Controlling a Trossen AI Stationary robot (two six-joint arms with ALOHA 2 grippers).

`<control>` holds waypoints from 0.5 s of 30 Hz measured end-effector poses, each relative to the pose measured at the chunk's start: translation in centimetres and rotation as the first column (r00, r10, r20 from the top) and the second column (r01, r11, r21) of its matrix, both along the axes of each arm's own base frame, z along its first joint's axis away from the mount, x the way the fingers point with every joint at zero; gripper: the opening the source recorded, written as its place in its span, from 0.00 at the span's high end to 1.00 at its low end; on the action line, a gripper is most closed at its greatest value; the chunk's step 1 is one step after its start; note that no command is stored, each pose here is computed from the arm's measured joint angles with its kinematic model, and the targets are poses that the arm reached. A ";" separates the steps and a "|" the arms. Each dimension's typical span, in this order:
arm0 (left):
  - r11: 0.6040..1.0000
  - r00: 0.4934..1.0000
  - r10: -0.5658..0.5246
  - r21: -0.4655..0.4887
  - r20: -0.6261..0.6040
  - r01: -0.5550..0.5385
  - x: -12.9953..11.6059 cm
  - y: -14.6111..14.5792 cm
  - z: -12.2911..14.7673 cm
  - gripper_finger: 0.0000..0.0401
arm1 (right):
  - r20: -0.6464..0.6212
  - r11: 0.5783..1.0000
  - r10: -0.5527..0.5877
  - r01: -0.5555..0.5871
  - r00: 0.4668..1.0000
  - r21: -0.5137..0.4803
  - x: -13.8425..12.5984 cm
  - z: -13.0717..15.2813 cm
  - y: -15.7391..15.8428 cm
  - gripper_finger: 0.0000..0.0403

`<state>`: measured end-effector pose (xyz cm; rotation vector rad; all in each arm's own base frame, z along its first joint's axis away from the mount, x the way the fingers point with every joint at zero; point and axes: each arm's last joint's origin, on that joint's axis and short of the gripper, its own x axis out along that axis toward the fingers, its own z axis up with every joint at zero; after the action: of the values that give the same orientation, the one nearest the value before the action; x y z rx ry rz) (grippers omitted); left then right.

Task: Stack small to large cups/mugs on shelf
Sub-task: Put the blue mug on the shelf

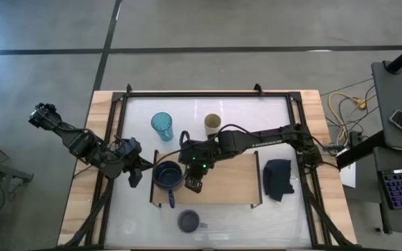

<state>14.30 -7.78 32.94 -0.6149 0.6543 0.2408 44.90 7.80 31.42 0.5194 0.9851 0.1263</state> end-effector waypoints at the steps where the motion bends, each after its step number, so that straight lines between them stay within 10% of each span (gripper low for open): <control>1: 1.000 1.000 0.002 -0.011 -0.002 -0.002 0.0 0.0 0.0 1.00 | -0.010 1.000 0.000 0.000 1.000 -0.002 -0.1 -0.1 0.0 0.98; 15: 0.991 0.993 -0.092 -0.101 -0.080 0.084 1.5 -2.1 -1.1 1.00 | -0.003 0.999 -0.026 0.025 1.000 -0.043 0.0 -0.1 -0.4 0.98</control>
<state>15.85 -9.91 31.81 -0.6701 0.7761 0.1538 44.89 7.37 31.33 0.4925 0.9825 0.0811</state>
